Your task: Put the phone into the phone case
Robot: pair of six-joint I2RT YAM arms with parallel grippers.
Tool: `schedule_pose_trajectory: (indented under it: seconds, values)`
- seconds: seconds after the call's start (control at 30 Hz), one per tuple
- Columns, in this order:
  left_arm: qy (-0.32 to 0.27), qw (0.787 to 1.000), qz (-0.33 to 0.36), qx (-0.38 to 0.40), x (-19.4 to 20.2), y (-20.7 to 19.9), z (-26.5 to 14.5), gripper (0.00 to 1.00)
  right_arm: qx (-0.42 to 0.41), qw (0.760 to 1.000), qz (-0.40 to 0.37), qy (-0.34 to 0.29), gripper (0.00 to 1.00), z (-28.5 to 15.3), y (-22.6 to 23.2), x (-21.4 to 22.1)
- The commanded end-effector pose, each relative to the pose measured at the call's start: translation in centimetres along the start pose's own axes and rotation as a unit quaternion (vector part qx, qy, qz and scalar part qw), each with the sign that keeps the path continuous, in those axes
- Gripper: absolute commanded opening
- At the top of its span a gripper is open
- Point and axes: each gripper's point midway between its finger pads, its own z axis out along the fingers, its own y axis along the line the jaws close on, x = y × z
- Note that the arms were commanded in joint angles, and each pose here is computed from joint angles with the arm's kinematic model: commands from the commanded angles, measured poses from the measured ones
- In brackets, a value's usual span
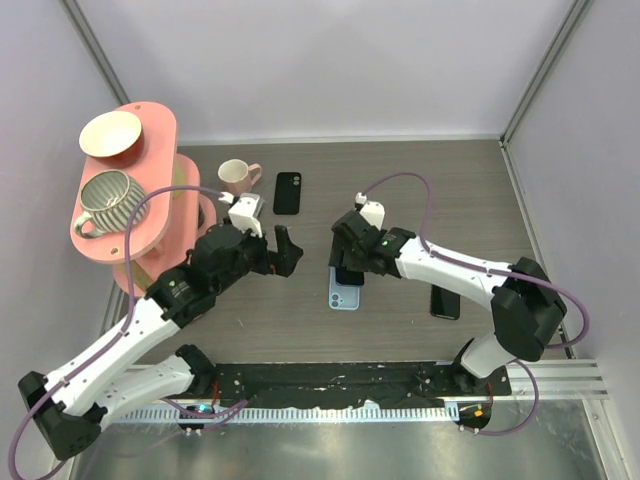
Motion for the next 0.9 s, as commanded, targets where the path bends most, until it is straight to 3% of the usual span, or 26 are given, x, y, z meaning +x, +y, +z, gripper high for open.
schedule_pose_trajectory:
  seconds: [0.0,0.87]
  values:
    - [-0.090,0.996,0.007,0.017,-3.5,-0.4,-1.5,1.00,0.016,0.996,0.052,-0.067,0.47,0.0,1.0,-1.2]
    - [-0.105,0.994,0.017,0.018,-4.0,-0.3,-2.1,1.00,0.098,0.992,-0.004,-0.079,0.48,1.7,0.5,4.2]
